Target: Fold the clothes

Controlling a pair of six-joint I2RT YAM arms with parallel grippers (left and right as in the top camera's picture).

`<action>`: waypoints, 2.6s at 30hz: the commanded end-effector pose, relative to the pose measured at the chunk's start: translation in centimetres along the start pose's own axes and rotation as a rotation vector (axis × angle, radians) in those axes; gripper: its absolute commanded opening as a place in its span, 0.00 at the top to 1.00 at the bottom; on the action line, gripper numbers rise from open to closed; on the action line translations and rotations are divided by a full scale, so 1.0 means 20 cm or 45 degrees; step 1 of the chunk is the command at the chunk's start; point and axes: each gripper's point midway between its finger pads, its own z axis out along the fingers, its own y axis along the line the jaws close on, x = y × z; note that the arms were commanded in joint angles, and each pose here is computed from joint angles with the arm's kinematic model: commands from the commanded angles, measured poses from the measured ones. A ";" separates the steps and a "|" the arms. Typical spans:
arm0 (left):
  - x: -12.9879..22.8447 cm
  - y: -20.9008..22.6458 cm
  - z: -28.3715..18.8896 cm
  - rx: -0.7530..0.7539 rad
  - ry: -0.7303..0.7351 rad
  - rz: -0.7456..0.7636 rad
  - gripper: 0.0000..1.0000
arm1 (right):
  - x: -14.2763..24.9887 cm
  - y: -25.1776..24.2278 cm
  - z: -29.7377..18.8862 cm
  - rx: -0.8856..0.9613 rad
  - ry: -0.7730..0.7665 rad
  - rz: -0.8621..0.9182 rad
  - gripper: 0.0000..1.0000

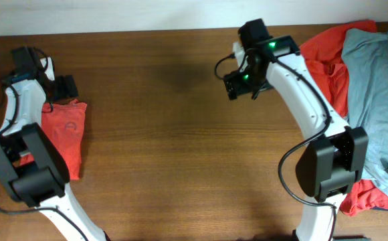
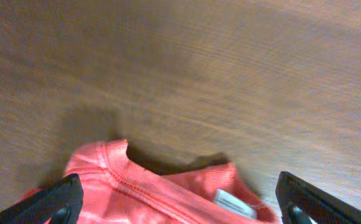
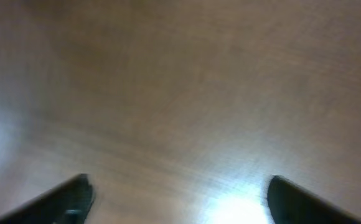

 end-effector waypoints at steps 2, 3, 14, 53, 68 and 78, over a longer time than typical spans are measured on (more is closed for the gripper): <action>-0.17 -0.29 -0.36 0.107 -0.156 0.144 0.01 | -0.11 -0.26 -0.15 0.023 -0.146 0.179 0.01; -0.16 -0.33 -0.38 0.117 -0.143 0.160 0.01 | -0.12 -0.30 -0.16 0.034 -0.155 0.195 0.01; 0.05 -0.60 -0.50 0.251 0.027 0.278 0.01 | -0.02 -0.58 -0.23 0.049 -0.138 0.308 0.01; 0.86 -0.49 -1.42 0.387 -0.720 0.340 0.01 | 0.98 -0.34 -0.56 0.125 -0.619 0.348 0.01; 0.88 -0.49 -1.41 0.388 -0.691 0.340 0.01 | 0.98 -0.26 -0.29 0.034 -0.331 0.289 0.01; 0.88 -0.49 -1.41 0.388 -0.690 0.340 0.01 | 0.86 -0.26 -0.55 0.089 -0.675 0.202 0.01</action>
